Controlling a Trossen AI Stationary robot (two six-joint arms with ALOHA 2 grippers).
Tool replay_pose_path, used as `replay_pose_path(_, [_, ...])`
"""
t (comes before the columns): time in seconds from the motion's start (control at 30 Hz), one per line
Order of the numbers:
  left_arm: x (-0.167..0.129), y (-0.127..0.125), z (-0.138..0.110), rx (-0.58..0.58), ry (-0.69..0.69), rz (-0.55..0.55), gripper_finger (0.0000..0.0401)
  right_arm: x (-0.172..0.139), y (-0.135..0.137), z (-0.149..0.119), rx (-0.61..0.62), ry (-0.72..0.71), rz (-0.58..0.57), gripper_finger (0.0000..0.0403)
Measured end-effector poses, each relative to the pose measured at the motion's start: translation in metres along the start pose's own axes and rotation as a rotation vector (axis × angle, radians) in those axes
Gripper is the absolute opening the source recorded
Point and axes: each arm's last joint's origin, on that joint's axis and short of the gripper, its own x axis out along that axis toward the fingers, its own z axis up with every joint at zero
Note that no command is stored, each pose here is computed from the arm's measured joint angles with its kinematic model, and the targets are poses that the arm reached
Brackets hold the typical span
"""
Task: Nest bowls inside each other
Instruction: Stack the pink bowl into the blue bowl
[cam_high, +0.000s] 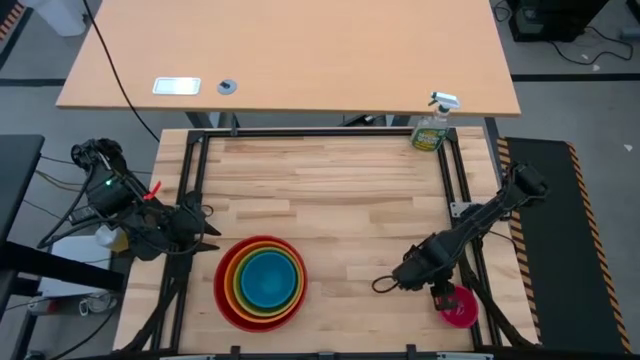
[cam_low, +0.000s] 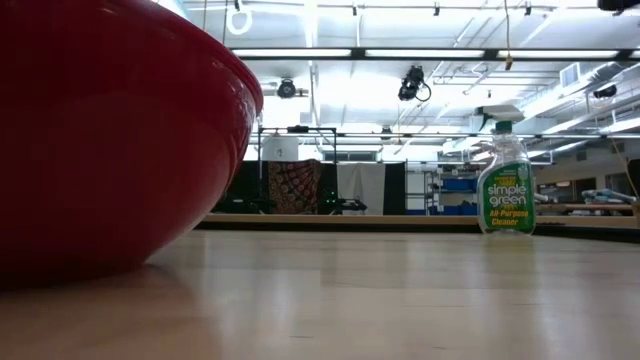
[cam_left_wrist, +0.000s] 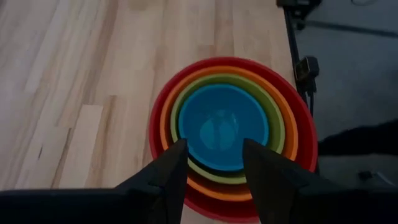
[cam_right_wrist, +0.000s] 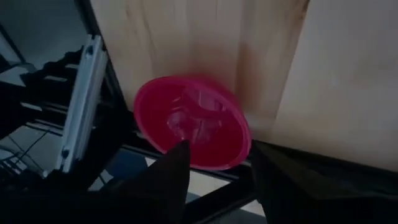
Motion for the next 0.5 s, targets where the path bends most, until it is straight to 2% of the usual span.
replay_pose_path(0.17, [0.000, 0.000, 0.000, -0.031, -0.014, 0.013, 0.0156, 0.027, -0.009, -0.005, 0.042, 0.049, -0.050, 0.0202])
replay_pose_path(0.3, [0.000, 0.001, 0.001, -0.035, -0.021, 0.020, 0.0156, 0.044, -0.019, -0.009, 0.090, 0.085, -0.081, 0.0206])
replay_pose_path(0.5, [0.000, 0.001, 0.001, -0.041, -0.031, 0.032, 0.0156, 0.059, -0.019, -0.003, 0.009, 0.009, -0.043, 0.0204])
